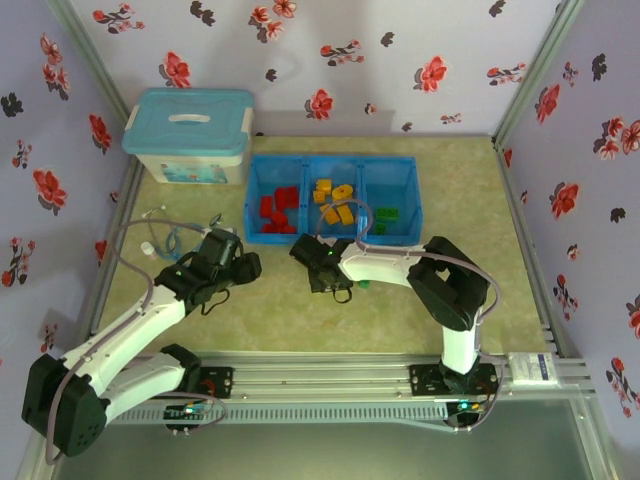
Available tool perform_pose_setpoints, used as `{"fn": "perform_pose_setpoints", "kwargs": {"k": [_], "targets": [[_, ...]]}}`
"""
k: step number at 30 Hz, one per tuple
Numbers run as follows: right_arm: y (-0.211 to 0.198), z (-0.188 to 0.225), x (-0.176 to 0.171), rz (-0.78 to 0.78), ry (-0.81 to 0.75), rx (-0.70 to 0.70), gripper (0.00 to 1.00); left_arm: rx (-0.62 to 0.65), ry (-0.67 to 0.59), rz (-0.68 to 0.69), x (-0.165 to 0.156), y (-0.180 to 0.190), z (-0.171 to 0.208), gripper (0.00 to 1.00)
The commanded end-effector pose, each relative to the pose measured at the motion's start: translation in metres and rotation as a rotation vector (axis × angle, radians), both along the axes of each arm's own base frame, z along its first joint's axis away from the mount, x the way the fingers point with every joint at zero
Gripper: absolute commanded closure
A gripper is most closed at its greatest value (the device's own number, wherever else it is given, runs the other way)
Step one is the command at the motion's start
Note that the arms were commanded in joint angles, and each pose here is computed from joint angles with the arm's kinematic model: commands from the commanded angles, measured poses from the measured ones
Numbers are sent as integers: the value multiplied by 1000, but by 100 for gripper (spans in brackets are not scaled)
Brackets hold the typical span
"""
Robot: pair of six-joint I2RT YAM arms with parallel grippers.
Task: Sort the legos into containers by color
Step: Pick up the lego from the center of the table, then place the lego in the container.
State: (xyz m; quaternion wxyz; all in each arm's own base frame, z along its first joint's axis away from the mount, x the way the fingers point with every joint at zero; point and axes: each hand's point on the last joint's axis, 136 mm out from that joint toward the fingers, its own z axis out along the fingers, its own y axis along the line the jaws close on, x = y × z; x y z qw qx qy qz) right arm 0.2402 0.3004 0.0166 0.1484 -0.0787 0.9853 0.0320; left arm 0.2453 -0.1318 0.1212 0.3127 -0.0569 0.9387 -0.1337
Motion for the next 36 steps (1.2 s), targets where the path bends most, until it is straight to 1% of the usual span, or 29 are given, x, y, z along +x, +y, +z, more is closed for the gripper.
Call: {"fn": "perform_pose_setpoints", "kwargs": {"k": [1,5,9,12,18,20,25,31,36], "targets": [[10,-2,0,6,8,15,58,-10,-6,13,-2,1,-1,39],[14,7,1,11,-4,27,62,-9,-11,14,-3,3,0,39],[18,24,1,27,-30,40,64,-6,-15,18,-5,5,0,39],[19,43,1,41,-62,53,64,-10,-19,20,-7,6,1,40],[12,94,14,52,-168,50,64,-25,-27,10,-13,6,-1,40],[8,107,22,57,-190,43,64,-41,-40,2,-17,5,0,40],[-5,121,48,36,-185,63,64,-67,-37,-2,-28,4,-4,40],[-14,121,81,10,-160,78,64,-79,-15,-30,-40,-5,-14,40],[-11,118,109,-2,-138,87,64,-74,-17,-42,-44,-9,-17,40]]}}
